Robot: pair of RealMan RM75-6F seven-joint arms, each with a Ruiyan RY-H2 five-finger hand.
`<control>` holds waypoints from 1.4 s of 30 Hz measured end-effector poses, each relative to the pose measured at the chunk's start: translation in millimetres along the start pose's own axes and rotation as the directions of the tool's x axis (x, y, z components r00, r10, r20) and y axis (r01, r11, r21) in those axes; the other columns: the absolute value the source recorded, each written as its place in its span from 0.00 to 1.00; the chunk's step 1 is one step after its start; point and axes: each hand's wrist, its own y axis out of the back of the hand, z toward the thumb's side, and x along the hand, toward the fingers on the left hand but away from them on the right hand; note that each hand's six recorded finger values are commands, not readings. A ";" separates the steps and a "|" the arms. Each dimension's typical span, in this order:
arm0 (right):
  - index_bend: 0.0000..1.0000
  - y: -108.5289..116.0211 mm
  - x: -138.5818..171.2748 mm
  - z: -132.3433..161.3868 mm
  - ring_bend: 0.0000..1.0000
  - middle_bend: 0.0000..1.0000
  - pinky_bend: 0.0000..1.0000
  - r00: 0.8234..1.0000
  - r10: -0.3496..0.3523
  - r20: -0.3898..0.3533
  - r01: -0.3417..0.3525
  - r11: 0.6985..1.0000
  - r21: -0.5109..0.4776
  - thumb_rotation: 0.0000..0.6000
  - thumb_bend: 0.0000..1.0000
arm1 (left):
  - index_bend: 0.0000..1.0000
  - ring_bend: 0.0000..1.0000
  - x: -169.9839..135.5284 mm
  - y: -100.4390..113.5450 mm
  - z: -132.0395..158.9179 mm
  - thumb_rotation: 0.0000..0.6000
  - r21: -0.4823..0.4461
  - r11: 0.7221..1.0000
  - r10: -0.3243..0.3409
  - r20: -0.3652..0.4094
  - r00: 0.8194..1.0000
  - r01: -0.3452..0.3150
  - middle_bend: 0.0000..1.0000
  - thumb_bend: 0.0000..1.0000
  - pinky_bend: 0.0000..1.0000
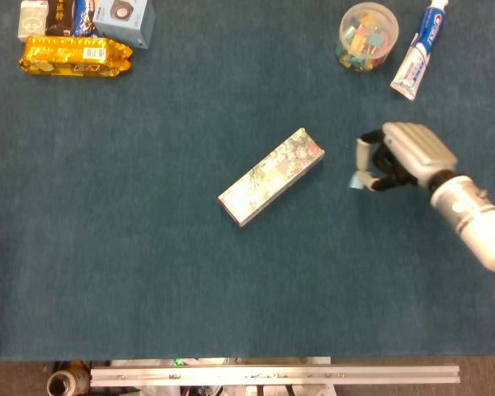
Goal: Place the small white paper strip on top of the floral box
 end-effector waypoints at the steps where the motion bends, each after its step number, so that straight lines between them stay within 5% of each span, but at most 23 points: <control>1: 0.67 -1.4 -2.3 4.2 1.00 0.98 1.00 1.000 0.000 -0.009 0.000 1.000 -0.017 1.00 0.37 | 0.14 0.30 -0.3 0.0 0.1 1.00 0.000 1.000 0.000 0.000 1.000 0.000 0.33 0.35 0.23; 23: 0.67 -38.3 -59.8 71.4 1.00 0.98 1.00 0.998 -0.049 -0.039 0.038 0.967 -0.251 1.00 0.37 | 0.14 0.30 -7.6 1.7 -5.2 1.00 0.004 1.000 0.000 -0.020 1.000 0.000 0.33 0.35 0.23; 42: 0.67 -61.9 -73.4 90.9 1.00 0.98 1.00 0.998 -0.054 -0.017 0.050 0.985 -0.166 1.00 0.37 | 0.14 0.30 -7.5 -2.8 -8.0 1.00 0.001 1.000 -0.011 -0.025 1.000 0.011 0.33 0.35 0.23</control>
